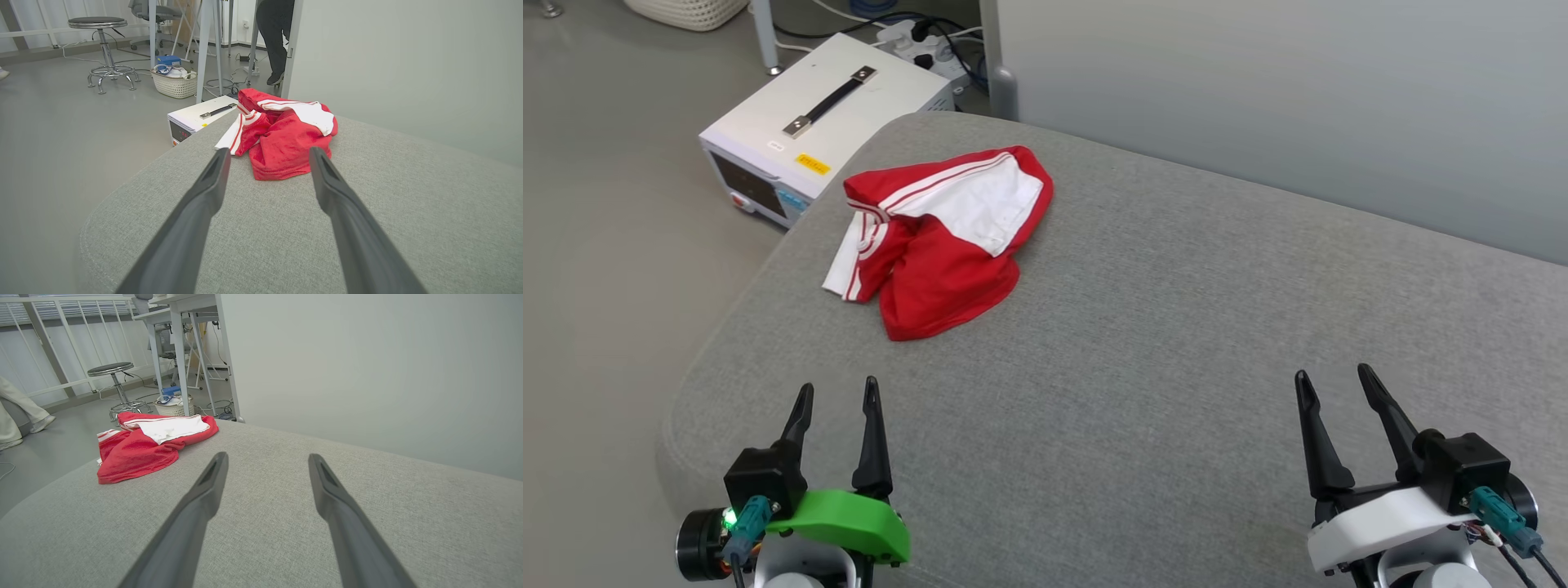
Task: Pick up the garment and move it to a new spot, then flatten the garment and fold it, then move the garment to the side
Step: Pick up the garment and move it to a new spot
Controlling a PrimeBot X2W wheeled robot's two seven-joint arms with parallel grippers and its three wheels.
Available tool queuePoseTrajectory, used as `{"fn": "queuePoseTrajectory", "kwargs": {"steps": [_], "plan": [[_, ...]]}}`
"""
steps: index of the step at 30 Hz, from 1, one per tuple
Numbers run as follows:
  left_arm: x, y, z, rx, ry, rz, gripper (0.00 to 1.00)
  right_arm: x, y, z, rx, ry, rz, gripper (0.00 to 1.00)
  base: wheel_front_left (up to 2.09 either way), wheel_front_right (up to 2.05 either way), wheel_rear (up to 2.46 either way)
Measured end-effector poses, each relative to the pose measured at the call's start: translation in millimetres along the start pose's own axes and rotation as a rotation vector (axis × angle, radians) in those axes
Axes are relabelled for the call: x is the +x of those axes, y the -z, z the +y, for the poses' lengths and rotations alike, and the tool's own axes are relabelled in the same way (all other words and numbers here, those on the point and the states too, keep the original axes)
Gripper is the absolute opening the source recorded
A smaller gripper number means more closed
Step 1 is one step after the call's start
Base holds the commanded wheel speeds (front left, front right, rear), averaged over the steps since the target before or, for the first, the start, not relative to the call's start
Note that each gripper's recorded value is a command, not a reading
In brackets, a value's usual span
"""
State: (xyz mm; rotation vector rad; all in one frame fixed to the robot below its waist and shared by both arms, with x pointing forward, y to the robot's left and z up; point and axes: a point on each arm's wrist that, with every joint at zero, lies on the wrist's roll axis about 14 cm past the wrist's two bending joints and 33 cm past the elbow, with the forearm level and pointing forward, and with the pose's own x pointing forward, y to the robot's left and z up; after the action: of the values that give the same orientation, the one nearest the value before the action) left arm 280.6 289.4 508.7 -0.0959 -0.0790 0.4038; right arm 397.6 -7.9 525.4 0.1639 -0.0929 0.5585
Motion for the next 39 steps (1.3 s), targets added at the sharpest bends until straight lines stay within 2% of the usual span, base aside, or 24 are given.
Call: {"fn": "queuePoseTrajectory", "kwargs": {"steps": [13, 20, 23, 30, 35, 39], "plan": [[-9.9, 3.0, 18.0, -0.003, -0.06, 0.001, 1.0, 12.1, 13.1, 21.3, 0.037, -0.07, 0.014, 1.0, 0.0, 0.0, 0.0], [-6.8, 40.6, 3.4, -0.034, 0.021, 0.123, 1.0, 14.3, 25.0, 20.4, 0.044, -0.075, 0.034, 1.0, 0.0, 0.0, 0.0], [11.0, 53.6, -7.7, -0.01, 0.091, 0.173, 1.0, 18.5, 27.5, 16.7, 0.038, -0.071, 0.032, 1.0, 0.0, 0.0, 0.0], [89.7, 49.1, -24.6, 0.12, 0.223, 0.287, 1.0, 26.5, 35.6, 3.0, 0.031, -0.049, 0.032, 1.0, 0.0, 0.0, 0.0], [137.3, 53.2, -42.2, 0.204, 0.314, 0.45, 1.0, 33.1, 43.7, -10.1, 0.033, -0.025, 0.035, 1.0, 0.0, 0.0, 0.0], [162.9, 64.5, -40.7, 0.226, 0.327, 0.612, 1.0, 36.9, 51.4, -23.1, 0.041, 0.002, 0.04, 1.0, 0.0, 0.0, 0.0]]}}
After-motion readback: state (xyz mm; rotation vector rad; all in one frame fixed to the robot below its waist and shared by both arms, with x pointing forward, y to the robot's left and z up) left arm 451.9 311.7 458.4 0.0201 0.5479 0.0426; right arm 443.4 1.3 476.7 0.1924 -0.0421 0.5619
